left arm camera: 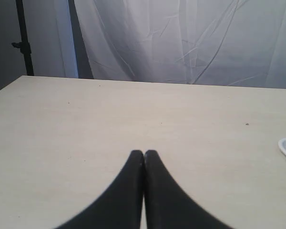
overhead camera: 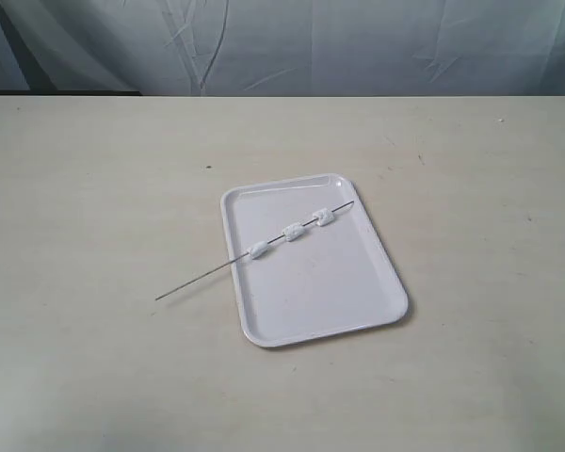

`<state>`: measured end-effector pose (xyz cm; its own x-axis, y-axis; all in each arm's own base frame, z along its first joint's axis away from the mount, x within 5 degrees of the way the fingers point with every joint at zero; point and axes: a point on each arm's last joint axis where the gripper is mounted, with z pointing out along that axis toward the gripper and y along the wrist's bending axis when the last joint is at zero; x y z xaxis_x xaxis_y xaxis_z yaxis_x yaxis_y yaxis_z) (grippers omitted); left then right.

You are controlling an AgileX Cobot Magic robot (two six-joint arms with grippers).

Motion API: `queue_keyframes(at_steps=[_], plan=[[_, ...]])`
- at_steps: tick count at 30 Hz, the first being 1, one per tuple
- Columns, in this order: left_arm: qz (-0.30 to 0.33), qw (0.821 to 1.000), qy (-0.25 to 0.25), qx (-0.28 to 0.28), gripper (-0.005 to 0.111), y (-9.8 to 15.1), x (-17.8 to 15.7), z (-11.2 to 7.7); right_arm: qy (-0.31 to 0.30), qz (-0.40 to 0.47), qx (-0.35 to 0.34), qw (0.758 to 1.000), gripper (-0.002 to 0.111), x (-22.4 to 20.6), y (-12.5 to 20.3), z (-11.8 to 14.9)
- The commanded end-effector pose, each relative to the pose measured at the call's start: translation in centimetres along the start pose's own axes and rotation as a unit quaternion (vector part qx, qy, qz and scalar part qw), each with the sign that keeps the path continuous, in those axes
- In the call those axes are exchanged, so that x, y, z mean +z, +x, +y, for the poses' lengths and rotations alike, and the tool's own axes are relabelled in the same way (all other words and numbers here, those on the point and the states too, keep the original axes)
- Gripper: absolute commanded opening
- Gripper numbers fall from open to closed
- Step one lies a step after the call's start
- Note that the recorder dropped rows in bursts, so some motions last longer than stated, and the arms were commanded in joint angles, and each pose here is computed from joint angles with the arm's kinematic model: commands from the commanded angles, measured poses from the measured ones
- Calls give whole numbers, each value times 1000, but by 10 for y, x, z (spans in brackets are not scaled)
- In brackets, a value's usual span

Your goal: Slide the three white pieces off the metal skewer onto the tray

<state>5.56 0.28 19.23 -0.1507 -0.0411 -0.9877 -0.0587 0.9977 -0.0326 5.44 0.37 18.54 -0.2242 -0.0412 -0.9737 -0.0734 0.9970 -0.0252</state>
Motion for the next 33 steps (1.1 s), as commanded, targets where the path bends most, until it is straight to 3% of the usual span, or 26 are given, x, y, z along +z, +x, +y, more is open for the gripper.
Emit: queue_keyframes(at_steps=[1,30,33], plan=[[-1,1000,3,-2,0,1,0,0,0,-5,-4,1000,-1,0,0,0],[-1,1000,3,-2,0,1,0,0,0,-5,-4,1000,-1,0,0,0],[-5,1000,-3,19,0,0,0,1,0,-5,-4,1000,-1,0,0,0]])
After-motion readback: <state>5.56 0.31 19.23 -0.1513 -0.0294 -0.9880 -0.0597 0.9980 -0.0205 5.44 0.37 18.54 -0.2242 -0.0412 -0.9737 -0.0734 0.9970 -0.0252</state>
